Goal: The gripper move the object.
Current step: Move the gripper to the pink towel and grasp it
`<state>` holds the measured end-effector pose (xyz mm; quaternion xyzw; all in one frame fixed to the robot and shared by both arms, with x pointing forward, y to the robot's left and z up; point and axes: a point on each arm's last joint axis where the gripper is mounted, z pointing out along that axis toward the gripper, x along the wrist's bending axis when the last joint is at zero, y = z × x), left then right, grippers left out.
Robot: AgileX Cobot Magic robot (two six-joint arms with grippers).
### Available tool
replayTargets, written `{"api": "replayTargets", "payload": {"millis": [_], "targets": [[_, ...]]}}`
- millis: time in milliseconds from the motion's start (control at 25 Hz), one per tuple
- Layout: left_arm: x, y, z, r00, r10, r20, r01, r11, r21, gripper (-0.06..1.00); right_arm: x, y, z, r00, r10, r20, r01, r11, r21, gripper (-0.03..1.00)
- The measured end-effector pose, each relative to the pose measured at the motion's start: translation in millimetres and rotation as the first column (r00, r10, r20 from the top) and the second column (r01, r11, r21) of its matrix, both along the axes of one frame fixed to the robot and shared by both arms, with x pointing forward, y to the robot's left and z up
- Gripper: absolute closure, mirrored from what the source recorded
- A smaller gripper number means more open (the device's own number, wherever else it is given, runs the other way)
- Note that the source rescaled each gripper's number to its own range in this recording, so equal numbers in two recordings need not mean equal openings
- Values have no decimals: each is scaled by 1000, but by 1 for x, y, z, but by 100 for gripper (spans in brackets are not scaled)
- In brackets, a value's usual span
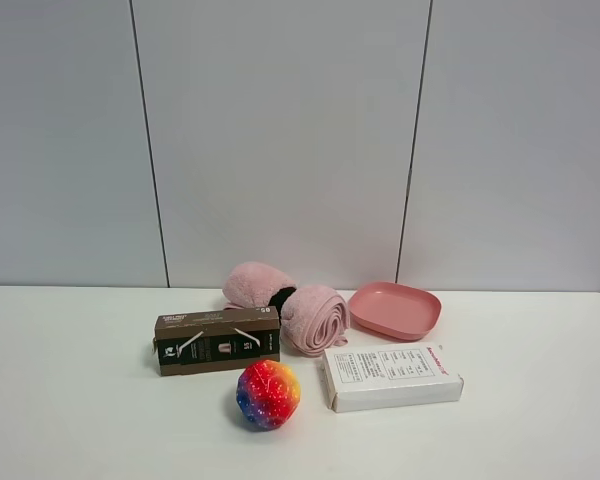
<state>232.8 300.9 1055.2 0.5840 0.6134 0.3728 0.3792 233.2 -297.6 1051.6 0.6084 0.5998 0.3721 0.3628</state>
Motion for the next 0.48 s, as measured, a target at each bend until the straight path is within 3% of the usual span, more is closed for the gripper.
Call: {"api": "replayTargets", "payload": {"millis": [40,480], "targets": [[0,0,0,1000,0,0,0,1000,0,-6,0,0,0,1000,0,0,0,1000,0,11],[0,0,0,1000,0,0,0,1000,0,-6,0,0,0,1000,0,0,0,1000,0,11]]}}
